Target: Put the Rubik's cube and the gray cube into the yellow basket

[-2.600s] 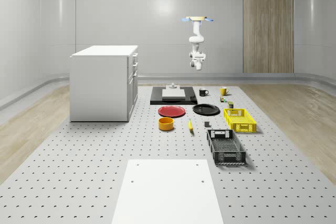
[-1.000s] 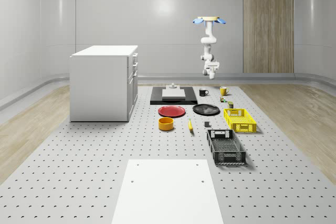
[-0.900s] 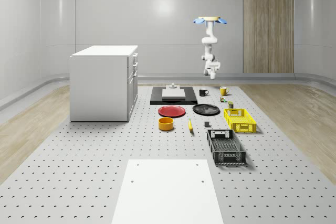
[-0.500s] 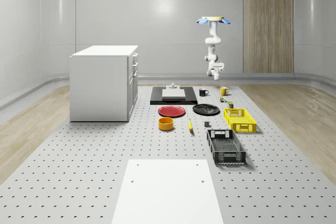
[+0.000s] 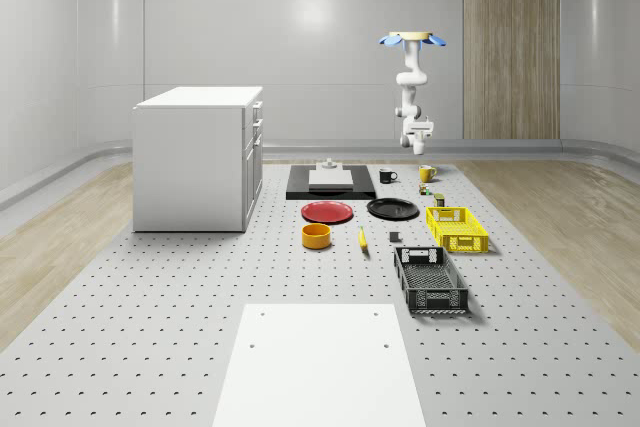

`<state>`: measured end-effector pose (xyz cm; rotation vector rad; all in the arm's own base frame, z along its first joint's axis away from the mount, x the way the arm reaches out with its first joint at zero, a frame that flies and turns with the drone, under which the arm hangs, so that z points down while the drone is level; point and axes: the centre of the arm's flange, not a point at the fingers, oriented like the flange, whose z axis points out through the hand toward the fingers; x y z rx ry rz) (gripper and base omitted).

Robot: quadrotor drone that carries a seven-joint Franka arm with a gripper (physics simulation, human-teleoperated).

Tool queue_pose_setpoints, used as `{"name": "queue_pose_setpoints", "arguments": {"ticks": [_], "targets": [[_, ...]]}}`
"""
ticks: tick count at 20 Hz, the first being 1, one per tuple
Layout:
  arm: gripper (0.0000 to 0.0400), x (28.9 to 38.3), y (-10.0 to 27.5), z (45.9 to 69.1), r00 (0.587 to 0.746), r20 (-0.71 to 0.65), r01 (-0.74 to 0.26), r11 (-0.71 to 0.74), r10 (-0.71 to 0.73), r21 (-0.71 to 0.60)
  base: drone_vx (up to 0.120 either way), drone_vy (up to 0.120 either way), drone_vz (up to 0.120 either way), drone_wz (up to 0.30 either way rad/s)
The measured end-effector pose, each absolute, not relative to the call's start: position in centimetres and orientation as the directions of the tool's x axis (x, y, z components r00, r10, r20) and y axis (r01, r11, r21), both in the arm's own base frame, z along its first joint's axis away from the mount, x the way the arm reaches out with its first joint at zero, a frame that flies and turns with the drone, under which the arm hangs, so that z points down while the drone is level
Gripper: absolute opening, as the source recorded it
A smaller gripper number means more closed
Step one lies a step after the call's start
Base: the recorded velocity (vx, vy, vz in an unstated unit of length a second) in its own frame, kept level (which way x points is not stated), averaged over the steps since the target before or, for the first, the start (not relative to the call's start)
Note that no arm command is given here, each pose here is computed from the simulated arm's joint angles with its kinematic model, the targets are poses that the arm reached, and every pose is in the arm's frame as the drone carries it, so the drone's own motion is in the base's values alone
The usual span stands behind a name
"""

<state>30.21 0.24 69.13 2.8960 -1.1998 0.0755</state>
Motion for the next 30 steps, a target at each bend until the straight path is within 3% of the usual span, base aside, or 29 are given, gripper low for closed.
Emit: {"name": "queue_pose_setpoints", "arguments": {"ticks": [11, 19, 22, 25, 27, 30], "targets": [[0.04, 30.13, 1.5, 69.0, 0.703, 0.144, -0.71, -0.701, -0.697, 0.073, 0.12, 0.0, 0.0, 0.0], [0.04, 30.13, 5.4, 67.5, 0.693, 0.424, -0.719, -0.6, -0.583, 0.351, 0.12, 0.0, -0.09, 0.0], [0.04, 30.19, 7.9, 65.1, 0.687, 0.597, -0.725, -0.439, -0.413, 0.53, 0.12, 0.0, -0.12, 0.0], [0.04, 30.32, 9.7, 60.9, 0.683, 0.722, -0.73, -0.143, -0.111, 0.668, 0.12, 0.0, -0.12, 0.0], [0.04, 30.44, 9.7, 57.5, 0.683, 0.719, -0.73, 0.102, 0.132, 0.675, 0.12, 0.0, -0.12, 0.0], [0.04, 30.59, 7.8, 53.1, 0.688, 0.579, -0.726, 0.415, 0.438, 0.548, 0.12, 0.0, -0.12, 0.0]]}}
